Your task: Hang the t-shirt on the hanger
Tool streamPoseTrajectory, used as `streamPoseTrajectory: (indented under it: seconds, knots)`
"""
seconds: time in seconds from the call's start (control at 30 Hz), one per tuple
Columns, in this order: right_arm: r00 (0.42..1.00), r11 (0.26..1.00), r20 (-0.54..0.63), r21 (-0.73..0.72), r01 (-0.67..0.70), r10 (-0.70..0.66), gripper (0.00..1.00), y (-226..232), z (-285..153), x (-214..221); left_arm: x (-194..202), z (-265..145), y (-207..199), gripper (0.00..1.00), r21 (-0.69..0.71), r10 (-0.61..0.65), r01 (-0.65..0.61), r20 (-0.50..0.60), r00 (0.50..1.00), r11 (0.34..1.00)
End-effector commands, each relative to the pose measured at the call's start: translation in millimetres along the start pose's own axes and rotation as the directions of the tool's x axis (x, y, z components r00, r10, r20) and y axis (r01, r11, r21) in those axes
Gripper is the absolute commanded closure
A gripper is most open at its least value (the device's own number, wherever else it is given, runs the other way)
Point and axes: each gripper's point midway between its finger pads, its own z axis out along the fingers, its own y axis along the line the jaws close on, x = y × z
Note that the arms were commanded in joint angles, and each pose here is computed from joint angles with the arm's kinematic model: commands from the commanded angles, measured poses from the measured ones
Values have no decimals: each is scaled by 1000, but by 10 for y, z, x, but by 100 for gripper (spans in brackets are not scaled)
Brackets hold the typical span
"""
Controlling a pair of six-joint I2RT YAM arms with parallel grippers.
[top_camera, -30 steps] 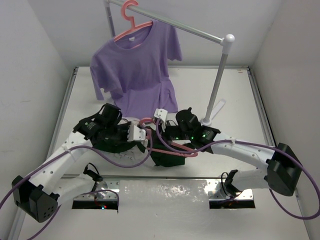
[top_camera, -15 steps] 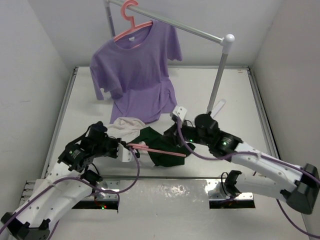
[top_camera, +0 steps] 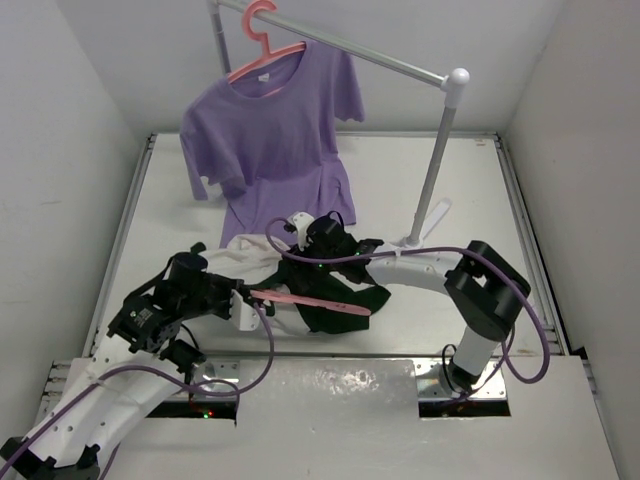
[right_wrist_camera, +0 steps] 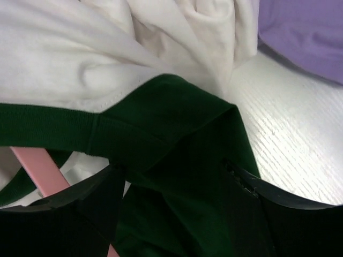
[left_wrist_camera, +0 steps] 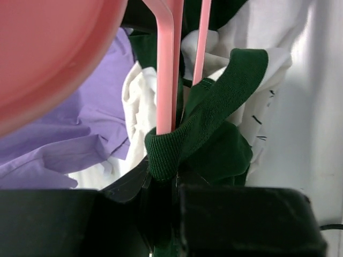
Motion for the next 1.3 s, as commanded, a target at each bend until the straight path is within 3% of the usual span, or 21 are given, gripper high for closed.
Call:
streamPoseTrajectory:
  seconds: [0.0,0.43,0.63,0.7,0.8,0.83,0.87,0.9,0.97,1.0,1.1,1.27]
  knots:
    - [985,997,170,-56,45,-35,31,180,-9,-570,-96,-76,312,100,-110,13,-10,20,1000,994]
    - [961,990,263,-127,-55,87,36,258,281,-771,-123,-85,299,100,-90,25,-22,28,999,996]
    - [928,969,279,-80,-235,248,36,36,453,-775,-175,-109,352,100,-103,9,-4,48,999,995]
    - [903,944,275,-68,-323,329,41,-38,534,-731,-176,-114,338,100,-97,4,1,48,999,995]
    - [868,910,291,-23,-414,402,62,-179,603,-720,-187,-133,321,100,-94,-3,7,52,999,996]
    - [861,902,294,-7,-431,414,70,-239,632,-715,-208,-144,327,100,-94,-4,10,60,998,996]
    - [852,888,295,20,-459,434,88,-307,636,-685,-221,-152,328,100,-95,-20,26,66,998,995]
    - [841,874,298,47,-485,451,98,-420,621,-662,-248,-188,368,100,-108,-28,36,73,997,993]
    - [806,824,331,125,-553,491,100,-648,467,-568,-265,-223,399,100,-113,-64,72,73,995,991]
    - [794,785,325,195,-588,514,100,-865,372,-290,-277,-258,427,100,-118,-65,73,70,995,990]
    - [729,700,435,261,-664,529,100,-1230,-81,-240,-259,-287,429,100,-132,-88,95,62,994,987]
    - [782,685,455,403,-607,425,100,-1395,-804,47,-154,-300,660,100,-249,-166,167,26,986,954]
